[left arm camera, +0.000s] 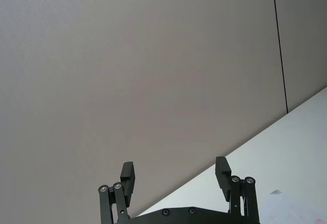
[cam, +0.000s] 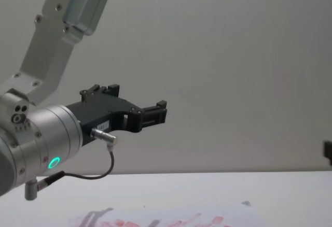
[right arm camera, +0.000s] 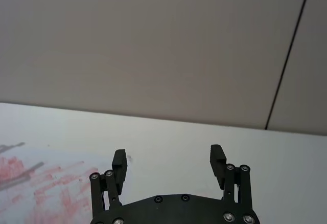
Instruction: Use the one hand to pick up the stamp and affix it onto the A4 paper.
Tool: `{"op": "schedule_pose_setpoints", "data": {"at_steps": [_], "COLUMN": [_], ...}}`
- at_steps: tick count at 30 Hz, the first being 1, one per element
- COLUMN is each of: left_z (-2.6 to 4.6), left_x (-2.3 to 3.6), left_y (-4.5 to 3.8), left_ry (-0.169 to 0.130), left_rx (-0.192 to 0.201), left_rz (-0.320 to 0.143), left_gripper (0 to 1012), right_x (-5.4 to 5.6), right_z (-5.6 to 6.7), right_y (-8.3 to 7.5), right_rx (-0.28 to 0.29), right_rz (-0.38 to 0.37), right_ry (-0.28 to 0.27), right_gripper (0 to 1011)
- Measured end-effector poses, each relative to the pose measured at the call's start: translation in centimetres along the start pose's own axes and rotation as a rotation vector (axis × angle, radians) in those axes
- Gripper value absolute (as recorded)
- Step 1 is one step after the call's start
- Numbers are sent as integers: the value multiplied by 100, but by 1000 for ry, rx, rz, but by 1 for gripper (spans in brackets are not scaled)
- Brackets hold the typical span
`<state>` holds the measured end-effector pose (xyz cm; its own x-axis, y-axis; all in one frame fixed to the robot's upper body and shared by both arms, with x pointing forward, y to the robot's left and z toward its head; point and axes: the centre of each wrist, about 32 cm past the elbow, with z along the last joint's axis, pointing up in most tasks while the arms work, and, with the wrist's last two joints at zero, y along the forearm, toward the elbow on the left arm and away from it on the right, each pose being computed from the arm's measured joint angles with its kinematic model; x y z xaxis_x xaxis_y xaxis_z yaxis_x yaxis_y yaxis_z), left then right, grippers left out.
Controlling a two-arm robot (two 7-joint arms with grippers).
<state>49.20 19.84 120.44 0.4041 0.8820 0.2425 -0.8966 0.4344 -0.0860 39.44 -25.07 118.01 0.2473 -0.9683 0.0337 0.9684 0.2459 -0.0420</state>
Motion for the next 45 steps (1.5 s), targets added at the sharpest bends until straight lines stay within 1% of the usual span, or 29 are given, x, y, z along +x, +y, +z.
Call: {"op": "schedule_pose_setpoints", "data": {"at_steps": [4,5,8,10,16,17,18,23,24,29,30,33,45], "left_z": [0,0,0,0,0,0,0,0,0,0,0,0,0], "left_x": [0,0,0,0,0,0,0,0,0,0,0,0,0], "left_y": [0,0,0,0,0,0,0,0,0,0,0,0,0], "left_ry": [0,0,0,0,0,0,0,0,0,0,0,0,0], "left_rx": [0,0,0,0,0,0,0,0,0,0,0,0,0], "left_rz": [0,0,0,0,0,0,0,0,0,0,0,0,0], "left_gripper": [1001,1001,1001,1001,1001,1001,1001,1001,1001,1001,1001,1001,1001], "right_x": [-8,-8,-10,-8,-1,3,3,25,25,45,45,57,72], "right_z": [-35,-35,-55,-66,-83,-91,-91,-142,-142,-204,-204,-242,-309], "right_y": [-172,-172,-272,-306,-331,-330,-330,-292,-292,-216,-216,-164,-22], "right_rx": [-51,-51,-88,-108,-145,-157,-157,-210,-210,-257,-257,-282,-322], "right_rz": [-46,-46,-78,-93,-106,-108,-108,-100,-100,-77,-77,-62,-32], "right_ry": [-4,-4,-9,-12,-17,-18,-18,-16,-16,-8,-8,-6,-7], "right_gripper": [1001,1001,1001,1001,1001,1001,1001,1001,1001,1001,1001,1001,994]}}
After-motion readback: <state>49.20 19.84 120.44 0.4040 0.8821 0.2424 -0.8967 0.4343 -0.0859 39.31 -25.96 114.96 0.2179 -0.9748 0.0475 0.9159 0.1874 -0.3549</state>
